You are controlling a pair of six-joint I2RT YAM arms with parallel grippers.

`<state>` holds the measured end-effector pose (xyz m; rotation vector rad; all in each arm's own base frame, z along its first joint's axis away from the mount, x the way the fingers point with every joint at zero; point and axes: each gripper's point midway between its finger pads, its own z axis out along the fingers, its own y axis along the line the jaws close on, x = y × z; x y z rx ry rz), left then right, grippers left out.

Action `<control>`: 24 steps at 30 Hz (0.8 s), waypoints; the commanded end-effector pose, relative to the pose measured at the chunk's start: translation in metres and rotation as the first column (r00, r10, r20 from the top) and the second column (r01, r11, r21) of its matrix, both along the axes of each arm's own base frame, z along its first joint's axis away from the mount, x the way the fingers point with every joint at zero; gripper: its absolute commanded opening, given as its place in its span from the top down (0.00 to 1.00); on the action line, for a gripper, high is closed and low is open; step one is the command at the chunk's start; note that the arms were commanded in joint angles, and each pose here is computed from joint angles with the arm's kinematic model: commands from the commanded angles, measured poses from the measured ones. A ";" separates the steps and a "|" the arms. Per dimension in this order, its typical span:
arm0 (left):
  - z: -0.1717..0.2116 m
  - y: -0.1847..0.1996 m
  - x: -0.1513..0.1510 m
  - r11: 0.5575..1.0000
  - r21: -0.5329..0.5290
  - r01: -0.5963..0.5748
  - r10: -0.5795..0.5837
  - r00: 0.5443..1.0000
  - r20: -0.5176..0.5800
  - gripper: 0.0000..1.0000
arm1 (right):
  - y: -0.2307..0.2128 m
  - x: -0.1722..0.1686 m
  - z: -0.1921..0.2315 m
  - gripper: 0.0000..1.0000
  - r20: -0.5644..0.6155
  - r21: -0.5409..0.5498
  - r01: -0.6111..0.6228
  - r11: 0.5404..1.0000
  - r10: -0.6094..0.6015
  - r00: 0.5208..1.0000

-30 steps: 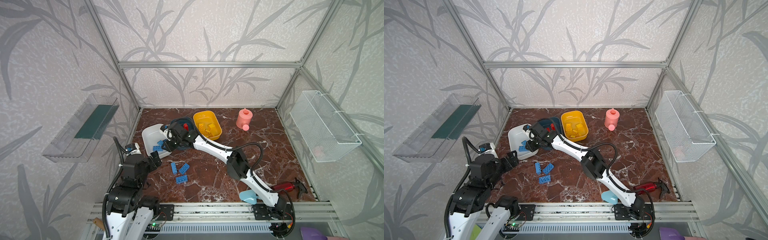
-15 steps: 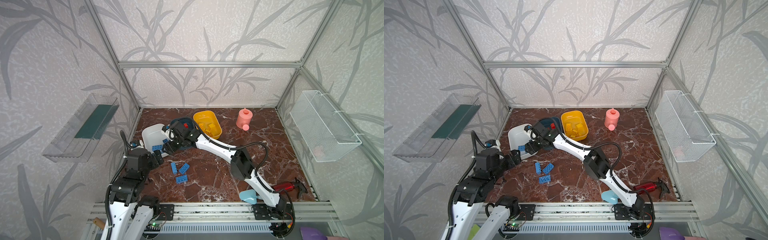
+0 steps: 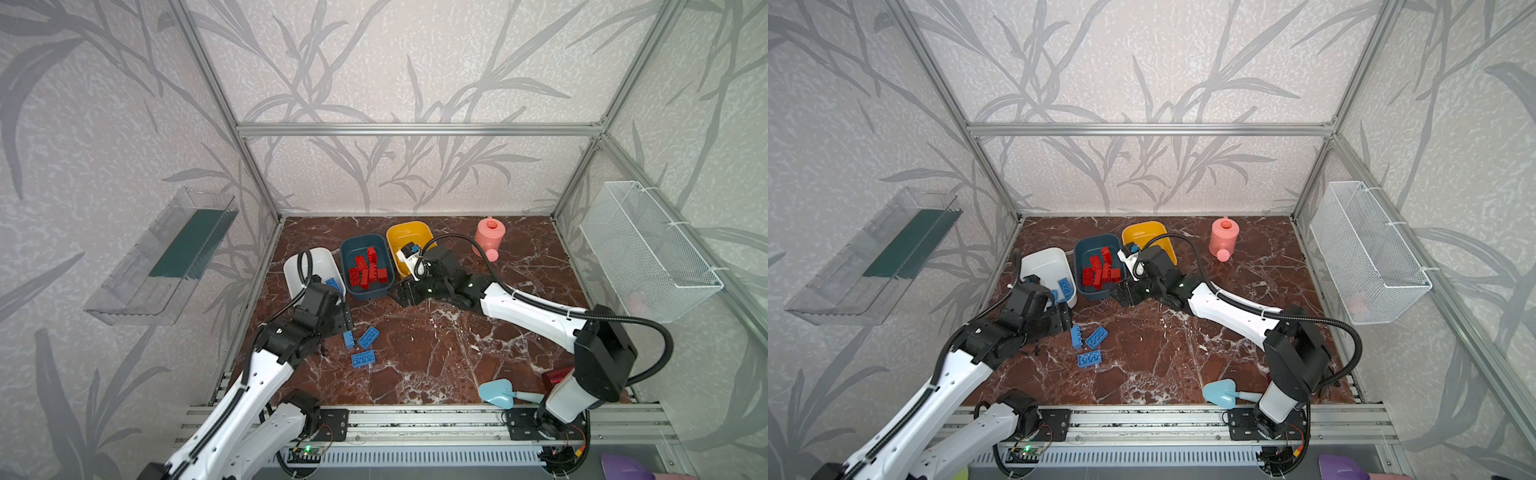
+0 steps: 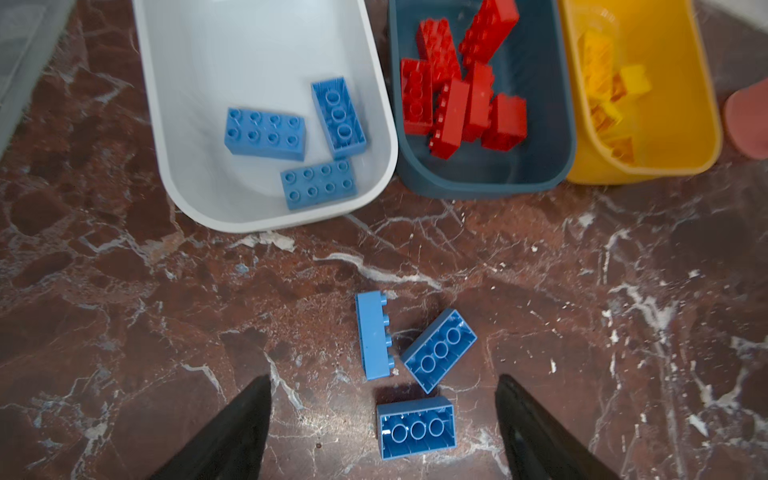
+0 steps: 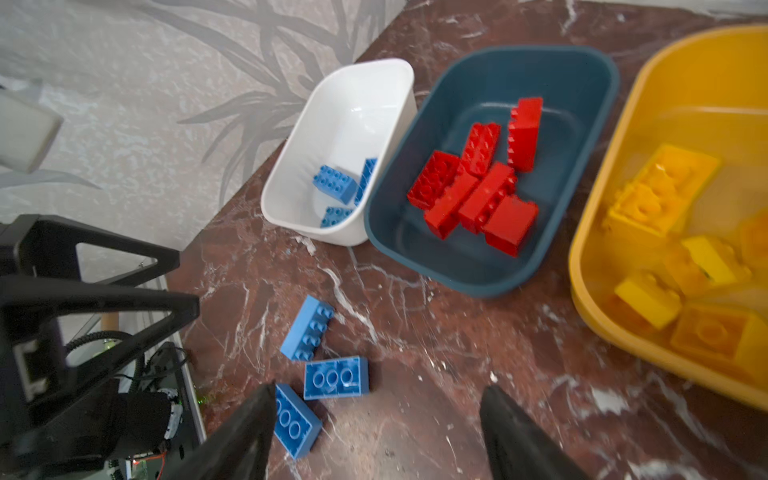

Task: Sort the legos into containers by color
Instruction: 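Withdraw the right gripper while the left gripper grasps a blue brick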

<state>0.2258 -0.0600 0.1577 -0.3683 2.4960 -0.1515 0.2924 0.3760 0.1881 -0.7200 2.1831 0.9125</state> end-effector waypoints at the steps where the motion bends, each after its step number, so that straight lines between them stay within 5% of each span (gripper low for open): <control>1: -0.031 -0.003 -0.001 0.997 -0.005 -0.081 0.080 0.995 -0.064 0.18 | -0.022 -0.007 0.002 0.21 0.039 0.058 0.074 0.996 -0.077 0.996; 10: -0.087 -0.004 -0.001 0.990 0.041 -0.132 0.138 0.970 -0.198 0.30 | -0.080 -0.025 -0.037 0.20 0.071 -0.018 0.166 0.986 -0.164 0.984; 20: -0.118 0.000 0.006 0.982 0.112 -0.155 0.179 0.953 -0.245 0.30 | -0.076 -0.028 -0.051 0.21 0.036 -0.005 0.150 0.989 -0.150 0.988; 24: -0.130 0.001 0.007 0.977 0.143 -0.155 0.190 0.943 -0.275 0.45 | -0.080 -0.028 -0.049 0.21 0.049 -0.007 0.160 0.987 -0.160 0.986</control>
